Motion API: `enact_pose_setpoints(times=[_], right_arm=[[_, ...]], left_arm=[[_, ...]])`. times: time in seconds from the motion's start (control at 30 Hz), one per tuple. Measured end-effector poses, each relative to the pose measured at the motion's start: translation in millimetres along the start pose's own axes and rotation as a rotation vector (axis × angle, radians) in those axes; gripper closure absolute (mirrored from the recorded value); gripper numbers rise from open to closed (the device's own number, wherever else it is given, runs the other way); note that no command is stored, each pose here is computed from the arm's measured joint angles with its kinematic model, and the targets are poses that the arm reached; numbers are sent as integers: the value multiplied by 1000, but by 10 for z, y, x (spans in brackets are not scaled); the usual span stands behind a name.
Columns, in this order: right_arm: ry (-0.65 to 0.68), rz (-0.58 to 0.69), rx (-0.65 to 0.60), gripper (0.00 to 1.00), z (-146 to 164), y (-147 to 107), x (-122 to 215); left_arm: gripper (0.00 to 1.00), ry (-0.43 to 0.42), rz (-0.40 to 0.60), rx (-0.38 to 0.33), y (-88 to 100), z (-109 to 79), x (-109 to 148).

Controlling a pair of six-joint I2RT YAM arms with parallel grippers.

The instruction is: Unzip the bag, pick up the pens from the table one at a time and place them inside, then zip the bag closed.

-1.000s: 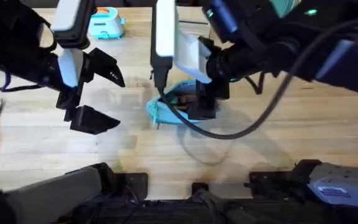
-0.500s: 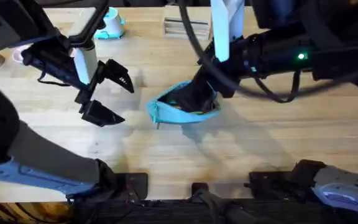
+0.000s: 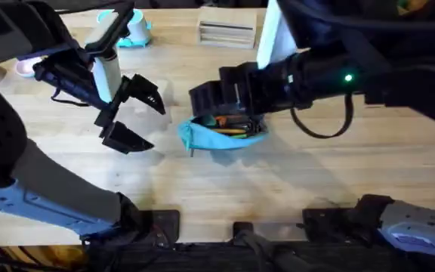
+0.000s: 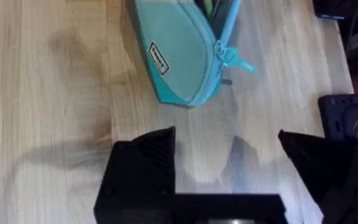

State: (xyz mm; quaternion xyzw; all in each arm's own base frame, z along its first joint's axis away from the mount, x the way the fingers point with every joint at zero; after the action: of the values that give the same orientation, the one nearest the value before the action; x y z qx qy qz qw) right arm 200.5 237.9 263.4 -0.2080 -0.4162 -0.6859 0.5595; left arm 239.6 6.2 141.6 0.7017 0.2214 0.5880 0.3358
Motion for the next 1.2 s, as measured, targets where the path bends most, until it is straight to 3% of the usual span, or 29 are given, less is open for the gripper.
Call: enact_pose_setpoints(times=[0.23, 0.53, 0.9, 1.2], right_arm=[[29, 59, -44, 4, 219, -162, -273], [-58, 174, -156, 4, 212, -399, -735], [-59, 203, -208, 4, 254, -465, -905], [-125, 134, -204, 5, 128, -374, -1380]], left_arm=[[7, 5, 2, -4, -5, 9, 0], [8, 6, 1, -4, -4, 11, 0], [7, 6, 0, -4, -4, 11, 0], [7, 6, 1, -4, -4, 11, 0]])
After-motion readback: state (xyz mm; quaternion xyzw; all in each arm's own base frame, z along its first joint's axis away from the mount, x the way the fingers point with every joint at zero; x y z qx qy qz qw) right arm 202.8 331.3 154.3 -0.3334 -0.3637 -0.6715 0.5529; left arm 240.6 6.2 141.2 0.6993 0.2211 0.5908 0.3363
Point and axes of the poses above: each hand's point on the last joint's axis, 136 mm out from that joint toward the fingers, its own x axis back along the fingers, its own z axis along the line the jaws close on, y = z × x, the point moved 6 cm from there along x, back along the fingers, and after that the axes turned 11 degrees about -x, right-handed, at the moved point
